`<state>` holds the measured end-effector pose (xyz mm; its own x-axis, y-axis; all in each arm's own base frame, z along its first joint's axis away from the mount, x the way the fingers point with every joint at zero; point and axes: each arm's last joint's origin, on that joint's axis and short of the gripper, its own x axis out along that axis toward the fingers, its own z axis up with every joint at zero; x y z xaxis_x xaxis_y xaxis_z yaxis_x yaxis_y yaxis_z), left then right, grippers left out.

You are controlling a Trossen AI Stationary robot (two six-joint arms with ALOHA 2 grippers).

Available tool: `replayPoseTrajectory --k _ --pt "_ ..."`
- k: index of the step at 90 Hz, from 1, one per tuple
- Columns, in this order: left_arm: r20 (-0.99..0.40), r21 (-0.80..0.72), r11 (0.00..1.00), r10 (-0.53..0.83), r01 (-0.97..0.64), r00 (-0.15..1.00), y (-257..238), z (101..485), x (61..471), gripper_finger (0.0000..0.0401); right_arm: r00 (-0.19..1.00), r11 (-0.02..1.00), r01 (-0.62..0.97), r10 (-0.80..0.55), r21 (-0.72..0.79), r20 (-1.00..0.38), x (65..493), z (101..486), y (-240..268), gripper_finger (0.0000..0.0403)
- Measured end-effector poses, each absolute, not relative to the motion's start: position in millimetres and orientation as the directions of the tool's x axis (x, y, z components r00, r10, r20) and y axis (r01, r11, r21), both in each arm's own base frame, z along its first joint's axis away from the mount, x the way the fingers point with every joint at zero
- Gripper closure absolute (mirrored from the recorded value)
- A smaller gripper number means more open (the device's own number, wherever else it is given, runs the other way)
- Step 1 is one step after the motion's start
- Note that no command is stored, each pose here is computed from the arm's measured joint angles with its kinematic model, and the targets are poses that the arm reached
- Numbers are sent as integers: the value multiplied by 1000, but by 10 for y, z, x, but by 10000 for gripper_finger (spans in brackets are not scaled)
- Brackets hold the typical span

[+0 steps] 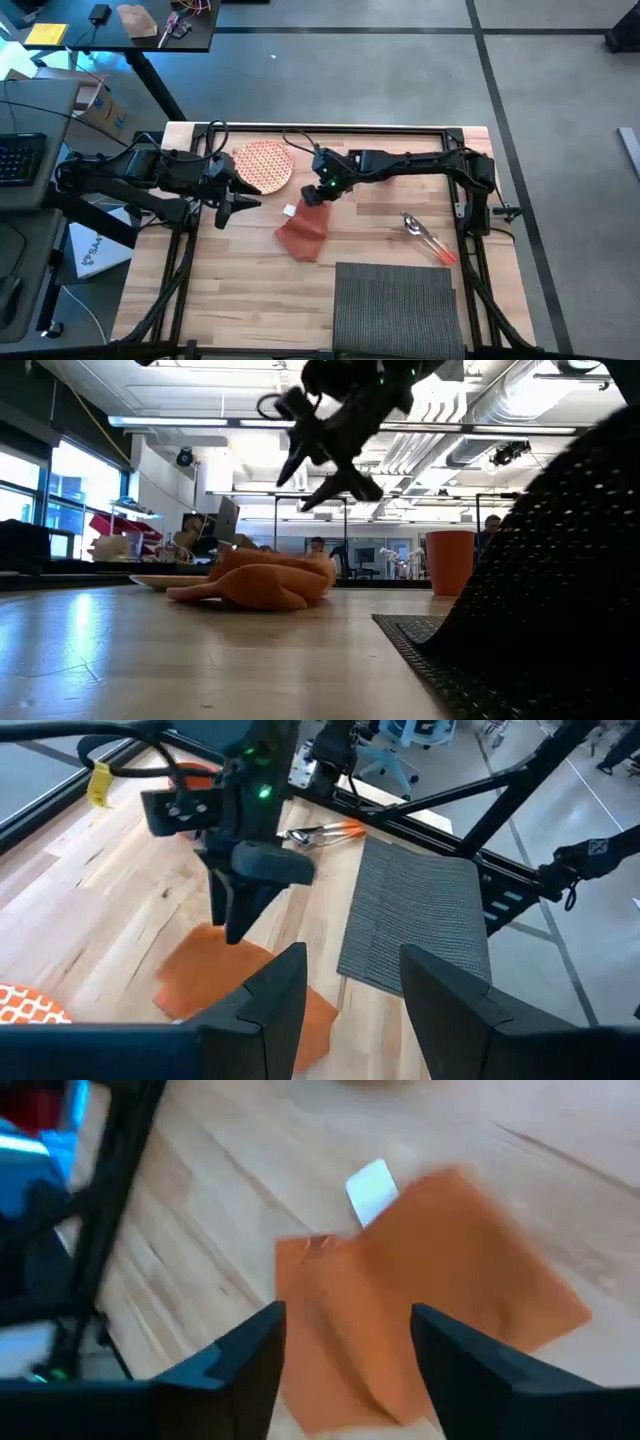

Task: Set table place
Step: Fold the orange table napkin

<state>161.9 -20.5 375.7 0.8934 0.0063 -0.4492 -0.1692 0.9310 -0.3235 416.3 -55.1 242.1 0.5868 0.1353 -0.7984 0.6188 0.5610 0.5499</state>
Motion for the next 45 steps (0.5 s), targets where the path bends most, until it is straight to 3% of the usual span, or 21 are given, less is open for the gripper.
replayPoseTrajectory --k 26,45 --pt "-452 -325 932 -4 -160 892 -208 3754 1619 256 553 700 526 151 484 -820 4144 2427 -601 221" --pt "-478 -362 915 -17 -179 878 -216 3723 1637 256 470 731 540 149 417 -870 4222 2019 -803 225"
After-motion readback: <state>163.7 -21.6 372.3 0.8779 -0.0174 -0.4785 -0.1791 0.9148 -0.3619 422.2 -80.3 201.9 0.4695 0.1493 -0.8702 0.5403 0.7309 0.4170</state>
